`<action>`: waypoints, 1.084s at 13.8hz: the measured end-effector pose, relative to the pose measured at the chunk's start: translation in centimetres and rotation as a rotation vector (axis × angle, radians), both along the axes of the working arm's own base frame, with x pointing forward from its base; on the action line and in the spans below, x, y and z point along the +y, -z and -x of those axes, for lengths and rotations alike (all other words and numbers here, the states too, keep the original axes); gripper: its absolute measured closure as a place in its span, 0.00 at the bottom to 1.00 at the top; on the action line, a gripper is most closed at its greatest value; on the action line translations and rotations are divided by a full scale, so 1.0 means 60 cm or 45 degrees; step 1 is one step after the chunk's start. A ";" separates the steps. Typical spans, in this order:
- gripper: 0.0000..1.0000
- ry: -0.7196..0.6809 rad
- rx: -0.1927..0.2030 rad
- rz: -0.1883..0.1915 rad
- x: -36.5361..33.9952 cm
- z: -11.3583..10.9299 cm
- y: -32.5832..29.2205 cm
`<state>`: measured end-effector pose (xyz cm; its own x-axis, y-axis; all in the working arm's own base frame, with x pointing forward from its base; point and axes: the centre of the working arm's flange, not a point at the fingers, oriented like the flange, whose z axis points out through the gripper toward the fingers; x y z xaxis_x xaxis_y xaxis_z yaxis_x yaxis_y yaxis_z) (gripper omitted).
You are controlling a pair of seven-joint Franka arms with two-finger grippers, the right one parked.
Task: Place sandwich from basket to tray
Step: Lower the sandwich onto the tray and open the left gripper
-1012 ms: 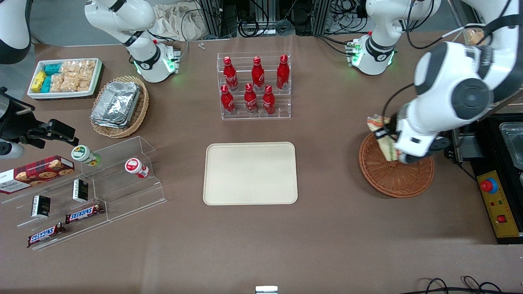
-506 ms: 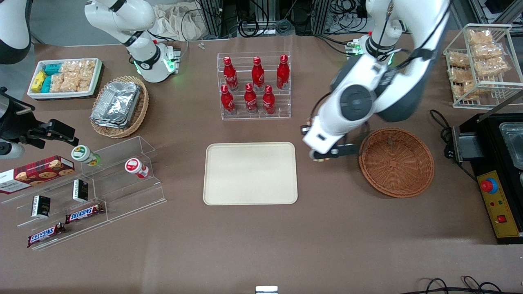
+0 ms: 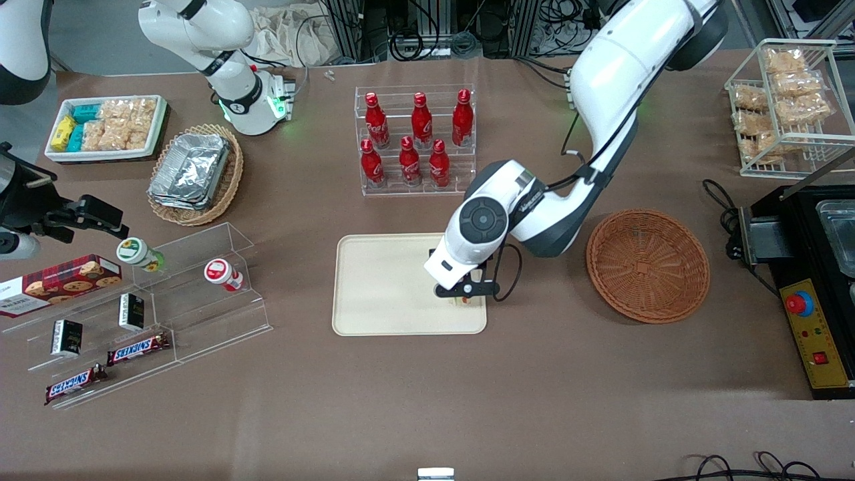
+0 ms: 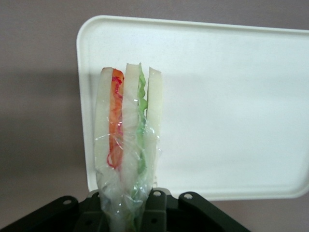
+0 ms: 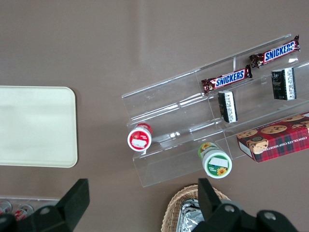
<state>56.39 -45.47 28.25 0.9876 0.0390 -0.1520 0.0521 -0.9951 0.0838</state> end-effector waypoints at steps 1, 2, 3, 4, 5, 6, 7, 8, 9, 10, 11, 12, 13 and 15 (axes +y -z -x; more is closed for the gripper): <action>0.81 0.016 -0.008 -0.027 0.003 -0.002 0.024; 0.81 0.033 -0.013 -0.053 0.006 -0.003 0.043; 0.81 0.045 -0.017 -0.068 0.006 -0.002 0.057; 0.81 0.052 -0.022 -0.070 0.005 -0.001 0.067; 0.81 0.057 -0.027 -0.065 0.003 0.002 0.077; 0.81 0.060 -0.032 -0.058 0.001 0.006 0.085; 0.76 0.063 -0.034 -0.055 0.000 0.009 0.092; 0.66 0.066 -0.037 -0.055 0.000 0.012 0.096; 0.57 0.071 -0.042 -0.059 0.001 0.012 0.097; 0.46 0.078 -0.052 -0.064 0.001 0.011 0.097; 0.37 0.084 -0.063 -0.068 0.001 0.010 0.095; 0.26 0.082 -0.074 -0.064 0.001 0.006 0.090; 0.17 0.071 -0.090 -0.055 0.003 -0.001 0.079; 0.00 0.020 -0.141 -0.027 0.011 -0.024 0.034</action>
<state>57.83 -44.82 26.23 0.9988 0.0256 -0.0409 0.0283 -0.9973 0.0673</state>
